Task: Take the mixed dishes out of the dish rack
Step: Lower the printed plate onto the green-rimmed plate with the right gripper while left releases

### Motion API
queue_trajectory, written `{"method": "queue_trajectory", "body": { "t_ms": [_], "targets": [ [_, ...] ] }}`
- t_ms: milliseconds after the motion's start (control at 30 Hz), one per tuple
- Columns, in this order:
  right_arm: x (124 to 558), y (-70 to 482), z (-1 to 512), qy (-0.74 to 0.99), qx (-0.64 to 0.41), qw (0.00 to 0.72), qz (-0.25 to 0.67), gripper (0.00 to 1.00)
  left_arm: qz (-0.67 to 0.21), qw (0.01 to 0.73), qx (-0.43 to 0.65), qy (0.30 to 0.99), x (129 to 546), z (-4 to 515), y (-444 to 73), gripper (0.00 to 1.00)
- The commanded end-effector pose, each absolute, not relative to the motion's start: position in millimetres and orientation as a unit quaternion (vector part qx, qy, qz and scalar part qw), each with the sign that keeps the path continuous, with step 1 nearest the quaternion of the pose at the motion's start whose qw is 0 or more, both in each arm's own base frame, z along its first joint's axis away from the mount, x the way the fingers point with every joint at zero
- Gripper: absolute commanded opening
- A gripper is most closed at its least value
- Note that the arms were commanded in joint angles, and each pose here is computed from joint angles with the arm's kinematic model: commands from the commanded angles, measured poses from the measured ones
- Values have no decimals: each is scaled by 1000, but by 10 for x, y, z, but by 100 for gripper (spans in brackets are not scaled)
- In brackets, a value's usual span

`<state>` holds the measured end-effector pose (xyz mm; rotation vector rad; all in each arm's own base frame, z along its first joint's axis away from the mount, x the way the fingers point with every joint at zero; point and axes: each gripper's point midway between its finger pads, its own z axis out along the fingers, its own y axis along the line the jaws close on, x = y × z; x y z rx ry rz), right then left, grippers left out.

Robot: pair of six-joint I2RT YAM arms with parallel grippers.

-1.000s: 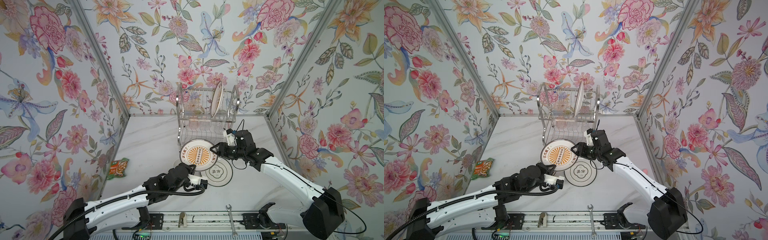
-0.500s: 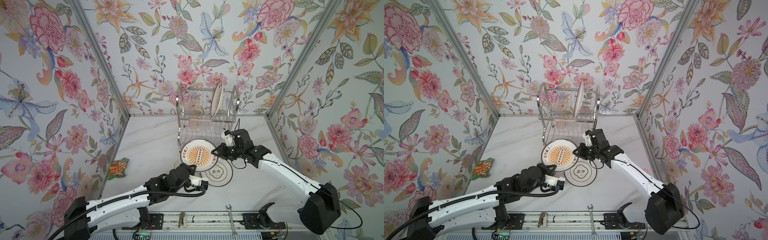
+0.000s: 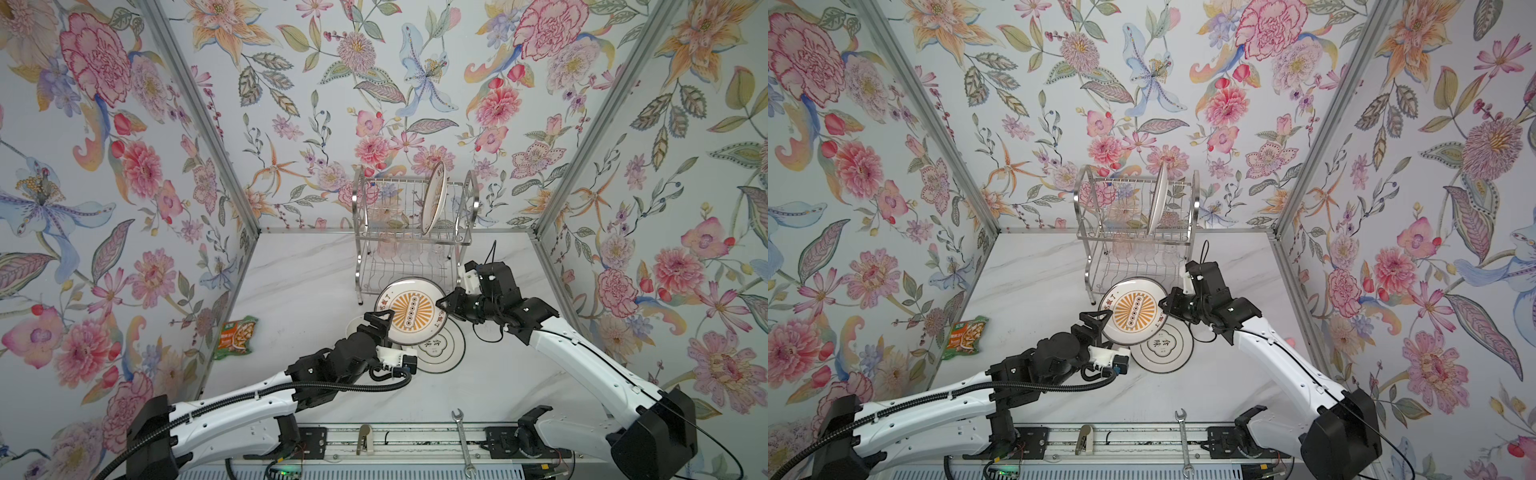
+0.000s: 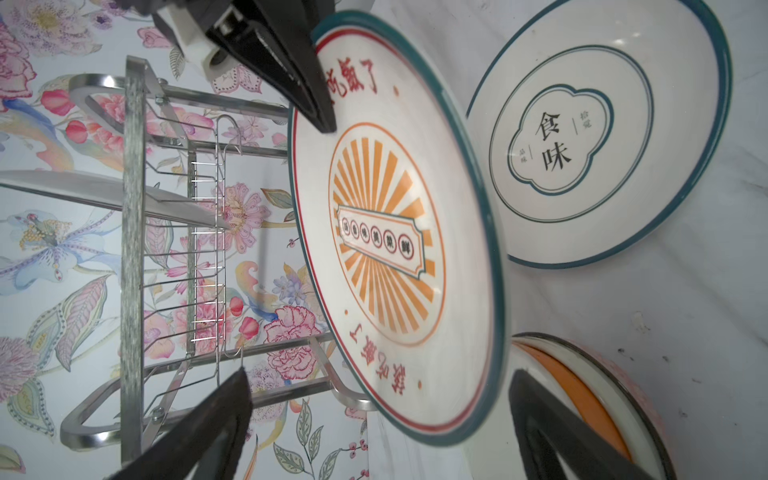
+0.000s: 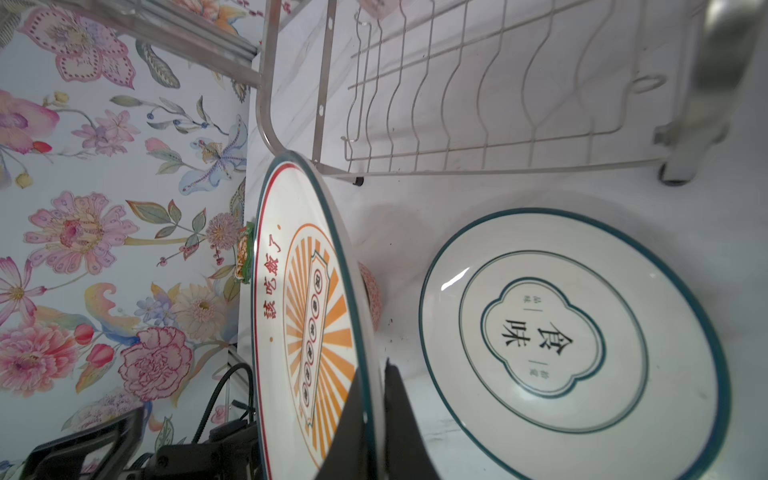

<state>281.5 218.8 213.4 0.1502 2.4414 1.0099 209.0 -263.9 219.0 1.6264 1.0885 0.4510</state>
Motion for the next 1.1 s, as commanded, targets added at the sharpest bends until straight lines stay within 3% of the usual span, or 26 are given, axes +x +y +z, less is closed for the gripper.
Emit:
{"method": "queue_trajectory", "body": {
  "t_ms": [0,233,400,767,1067],
  "targets": [
    [2838,1926,2222,884,85,289,356,0,161,582,634,484,2057,2519,-2584,99],
    [2630,1511,1954,903,102,303,286,0,91,637,545,537,2016,3060,-2440,99],
    [2560,1410,1673,910,112,295,270,0,-10,656,490,574,1995,3362,-2384,99],
    [2668,1487,1331,909,112,273,294,0,-176,641,398,632,2228,3353,-2303,99],
    [2672,1470,1100,908,126,251,310,0,-194,628,388,646,2314,3251,-2337,99]
  ]
}}
